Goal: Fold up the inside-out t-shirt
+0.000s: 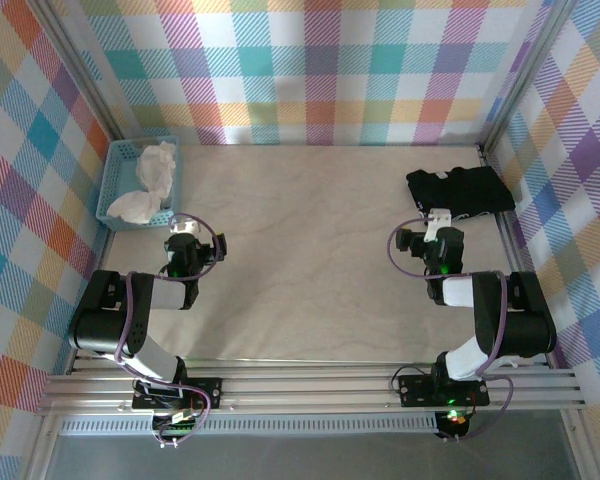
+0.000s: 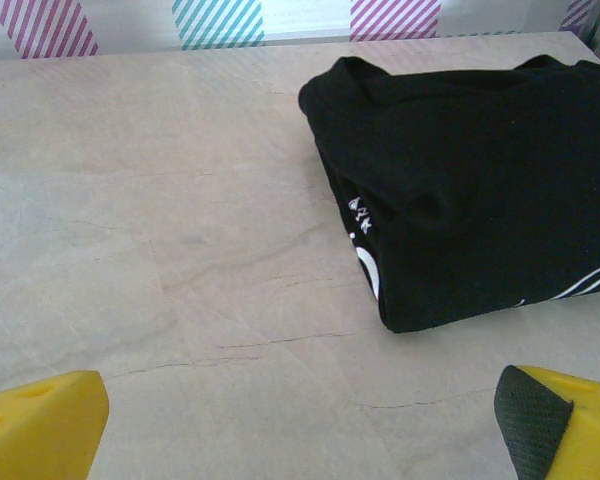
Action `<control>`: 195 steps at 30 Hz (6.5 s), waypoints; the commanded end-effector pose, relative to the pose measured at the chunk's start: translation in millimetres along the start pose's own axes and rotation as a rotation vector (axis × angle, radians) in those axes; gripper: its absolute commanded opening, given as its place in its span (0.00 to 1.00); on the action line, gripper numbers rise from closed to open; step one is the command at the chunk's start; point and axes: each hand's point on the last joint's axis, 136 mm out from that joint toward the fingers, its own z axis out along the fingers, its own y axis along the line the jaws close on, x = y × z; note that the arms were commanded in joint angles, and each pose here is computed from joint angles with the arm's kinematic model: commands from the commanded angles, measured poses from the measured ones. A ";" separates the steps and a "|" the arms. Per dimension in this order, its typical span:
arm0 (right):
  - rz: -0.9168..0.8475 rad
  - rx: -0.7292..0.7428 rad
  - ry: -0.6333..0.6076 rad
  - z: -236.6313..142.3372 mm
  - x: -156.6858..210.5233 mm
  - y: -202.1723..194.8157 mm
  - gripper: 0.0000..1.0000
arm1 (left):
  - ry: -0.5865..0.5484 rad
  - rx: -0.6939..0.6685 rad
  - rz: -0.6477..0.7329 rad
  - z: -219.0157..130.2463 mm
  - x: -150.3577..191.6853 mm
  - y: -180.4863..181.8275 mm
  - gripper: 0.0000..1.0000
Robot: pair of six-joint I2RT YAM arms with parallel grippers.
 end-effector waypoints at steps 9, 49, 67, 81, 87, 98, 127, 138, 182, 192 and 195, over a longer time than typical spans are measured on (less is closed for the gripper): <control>0.010 -0.007 -0.033 -6.8 -10.3 2.9 1.00 | -0.019 0.101 0.050 -4.7 -17.9 -17.4 1.00; 0.167 -0.412 0.171 -47.5 -63.8 159.4 1.00 | 0.657 -0.410 -0.277 129.1 -60.5 149.7 0.84; 0.153 -0.330 0.079 -83.2 -98.8 134.9 1.00 | -0.210 0.019 -0.376 -101.2 -346.1 32.9 0.00; -0.001 -0.270 0.092 -115.0 -151.9 121.8 1.00 | -0.189 0.632 -0.230 -213.4 -325.1 -181.6 0.00; 0.003 -0.285 0.227 -108.8 -125.8 126.4 1.00 | 0.049 0.718 -0.219 -133.0 -253.6 -265.1 0.21; 0.105 -0.447 0.688 -107.0 24.1 182.9 0.91 | 0.274 0.466 -0.153 -79.7 -126.6 -222.4 0.91; 0.142 -0.404 0.552 -97.7 -23.8 167.1 0.00 | 0.706 0.709 0.119 -93.3 102.2 -282.8 0.47; 0.138 -0.403 0.527 -78.8 -36.5 166.7 0.00 | 0.669 0.679 0.122 -99.9 100.7 -266.1 0.61; 0.242 -0.567 -0.070 -156.7 -270.7 158.8 0.00 | -0.132 0.669 -0.081 -197.5 -207.7 -209.4 0.00; 0.225 -0.607 -0.309 -225.2 -346.3 150.3 0.01 | -0.434 0.373 -0.058 -275.9 -321.0 -122.6 0.00; 0.230 -0.600 -0.328 -227.5 -350.6 148.4 0.03 | -0.447 0.267 -0.060 -271.5 -331.1 -106.9 0.00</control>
